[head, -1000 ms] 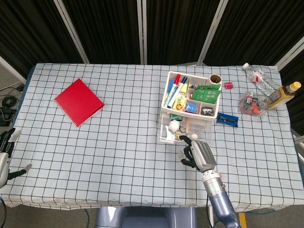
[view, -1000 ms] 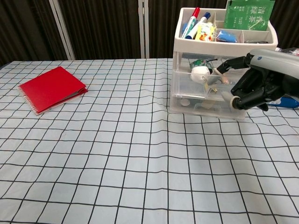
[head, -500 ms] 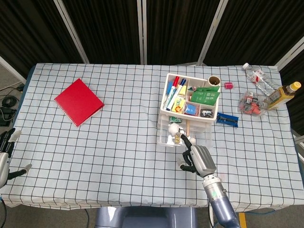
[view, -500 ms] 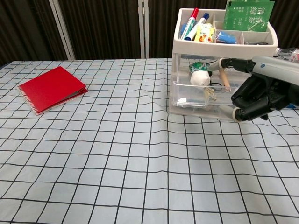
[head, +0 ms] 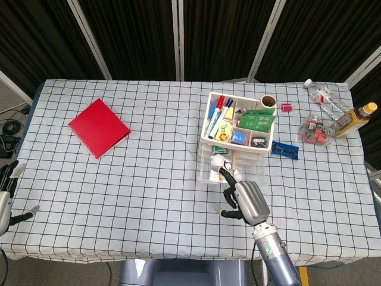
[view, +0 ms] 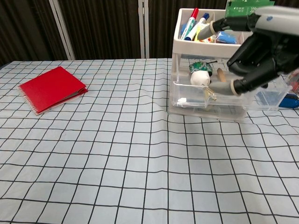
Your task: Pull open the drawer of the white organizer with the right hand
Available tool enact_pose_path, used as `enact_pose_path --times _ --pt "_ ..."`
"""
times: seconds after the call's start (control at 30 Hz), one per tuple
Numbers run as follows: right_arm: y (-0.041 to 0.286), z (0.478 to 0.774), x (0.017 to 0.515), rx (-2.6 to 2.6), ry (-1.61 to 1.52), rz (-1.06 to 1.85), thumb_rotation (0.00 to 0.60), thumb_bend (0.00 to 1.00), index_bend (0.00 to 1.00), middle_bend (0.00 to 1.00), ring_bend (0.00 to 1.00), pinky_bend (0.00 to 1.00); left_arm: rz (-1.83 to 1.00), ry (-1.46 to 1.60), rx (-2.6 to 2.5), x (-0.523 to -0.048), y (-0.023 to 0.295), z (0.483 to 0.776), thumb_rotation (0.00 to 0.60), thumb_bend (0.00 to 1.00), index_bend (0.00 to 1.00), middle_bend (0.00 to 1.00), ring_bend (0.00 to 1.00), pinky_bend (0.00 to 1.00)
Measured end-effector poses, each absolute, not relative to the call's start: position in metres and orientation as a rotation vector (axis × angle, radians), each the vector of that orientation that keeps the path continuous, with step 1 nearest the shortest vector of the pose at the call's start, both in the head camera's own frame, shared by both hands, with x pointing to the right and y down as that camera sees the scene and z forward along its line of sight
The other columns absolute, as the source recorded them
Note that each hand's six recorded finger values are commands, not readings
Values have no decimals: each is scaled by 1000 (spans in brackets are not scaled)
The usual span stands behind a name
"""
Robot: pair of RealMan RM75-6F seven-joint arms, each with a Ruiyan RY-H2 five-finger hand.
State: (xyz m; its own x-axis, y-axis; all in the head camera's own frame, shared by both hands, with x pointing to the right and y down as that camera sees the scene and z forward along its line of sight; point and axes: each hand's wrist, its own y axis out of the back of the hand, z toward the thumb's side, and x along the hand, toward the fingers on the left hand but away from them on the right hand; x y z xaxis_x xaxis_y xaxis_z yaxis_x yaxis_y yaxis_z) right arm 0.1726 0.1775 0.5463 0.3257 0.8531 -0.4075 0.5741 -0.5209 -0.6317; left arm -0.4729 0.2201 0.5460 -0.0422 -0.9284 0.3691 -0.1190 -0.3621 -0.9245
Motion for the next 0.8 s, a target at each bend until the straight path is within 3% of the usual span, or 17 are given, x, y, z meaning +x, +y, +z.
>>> enact_pose_path --times 0.2,0.43,0.8 --pt "145 537 162 -2125 -1188 1077 600 72 297 1000 1000 832 -1469 1148 -1534 -474 219 544 600 3 0 0 0 0" --pt "119 535 144 -2025 -1003 1124 600 47 460 1000 1000 862 -1468 1149 -1532 -474 219 544 600 3 0 0 0 0" --pt "97 551 123 -1818 -721 1173 600 39 475 1000 1000 862 -1470 1156 -1531 -476 218 544 600 4 0 0 0 0"
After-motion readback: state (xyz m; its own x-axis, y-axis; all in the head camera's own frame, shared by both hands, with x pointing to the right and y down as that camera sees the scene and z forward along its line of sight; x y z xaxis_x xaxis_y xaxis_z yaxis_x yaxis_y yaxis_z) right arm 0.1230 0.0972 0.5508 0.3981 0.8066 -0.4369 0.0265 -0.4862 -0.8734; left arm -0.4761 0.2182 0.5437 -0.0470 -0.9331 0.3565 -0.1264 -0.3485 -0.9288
